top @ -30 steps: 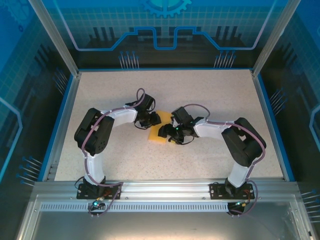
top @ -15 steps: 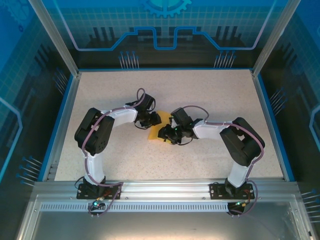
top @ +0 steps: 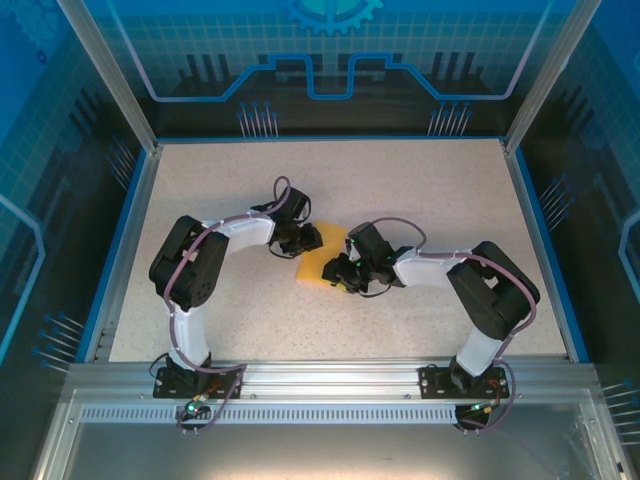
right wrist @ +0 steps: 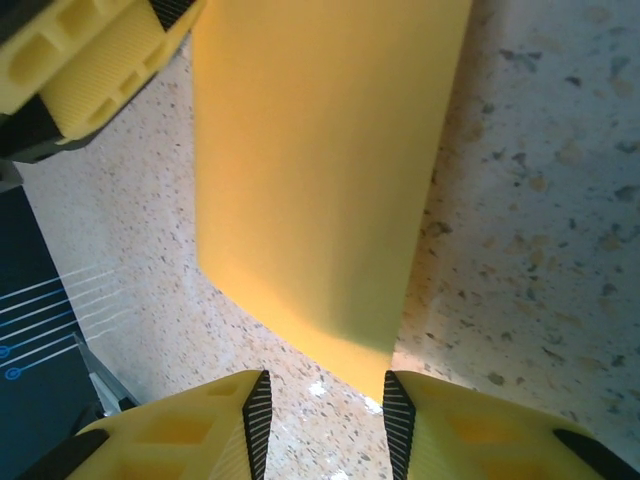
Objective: Fold a paper plane with a square sheet of paper (pick it up from the middle)
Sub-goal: Third fold the triangle at the center of the table.
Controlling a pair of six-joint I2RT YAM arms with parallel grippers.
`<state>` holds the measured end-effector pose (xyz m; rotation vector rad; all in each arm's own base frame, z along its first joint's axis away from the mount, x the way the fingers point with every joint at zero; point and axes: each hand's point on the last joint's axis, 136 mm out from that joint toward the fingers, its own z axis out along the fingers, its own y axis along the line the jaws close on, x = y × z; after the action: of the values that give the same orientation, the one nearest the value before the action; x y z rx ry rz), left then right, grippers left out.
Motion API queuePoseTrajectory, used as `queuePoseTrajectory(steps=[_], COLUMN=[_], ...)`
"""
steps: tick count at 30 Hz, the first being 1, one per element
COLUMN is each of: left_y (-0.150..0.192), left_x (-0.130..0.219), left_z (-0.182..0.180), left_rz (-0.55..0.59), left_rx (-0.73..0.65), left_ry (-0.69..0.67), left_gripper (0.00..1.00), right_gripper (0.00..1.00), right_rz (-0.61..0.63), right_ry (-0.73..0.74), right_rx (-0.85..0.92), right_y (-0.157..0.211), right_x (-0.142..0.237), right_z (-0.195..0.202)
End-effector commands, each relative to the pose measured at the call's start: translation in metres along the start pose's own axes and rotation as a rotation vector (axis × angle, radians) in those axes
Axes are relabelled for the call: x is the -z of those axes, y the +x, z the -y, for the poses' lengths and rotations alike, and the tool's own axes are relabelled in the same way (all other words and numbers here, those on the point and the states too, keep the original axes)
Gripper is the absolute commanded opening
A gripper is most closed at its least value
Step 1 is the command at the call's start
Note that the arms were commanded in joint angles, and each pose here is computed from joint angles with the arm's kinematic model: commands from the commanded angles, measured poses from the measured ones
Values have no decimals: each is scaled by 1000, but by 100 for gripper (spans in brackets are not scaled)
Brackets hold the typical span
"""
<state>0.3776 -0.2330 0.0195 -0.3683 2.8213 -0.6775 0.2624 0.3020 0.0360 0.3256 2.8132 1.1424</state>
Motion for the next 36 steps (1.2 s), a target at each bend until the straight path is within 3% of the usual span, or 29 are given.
queuePoseTrajectory(steps=[1,10,15,24,30,36], left_y=[7,8,8,8,8,9], left_x=[-6,-7,-7,-7,-7,-6], left_z=[-12,-13,-13,-13,-13,-12], left_rz=[-50,-52,-52,-53,-54,-54], left_rx=[41,43,43,44,44,42], left_ry=[-35,-38,-38,-39,-40,-33], left_gripper=[35,35,35,35,35,35], right_gripper=[37,43,44,40,37,26], right_rz=[23,42,13,-38,-9,40], right_ry=[-49,87,72,-6,-24,-6], right_rx=[14,-29,-25,4,9,7], right_y=[-1,-1,0,6,4,-1], right_x=[2,3,-6,-16,-9,-2], right_z=[-13,14,10,-10,-12,-10])
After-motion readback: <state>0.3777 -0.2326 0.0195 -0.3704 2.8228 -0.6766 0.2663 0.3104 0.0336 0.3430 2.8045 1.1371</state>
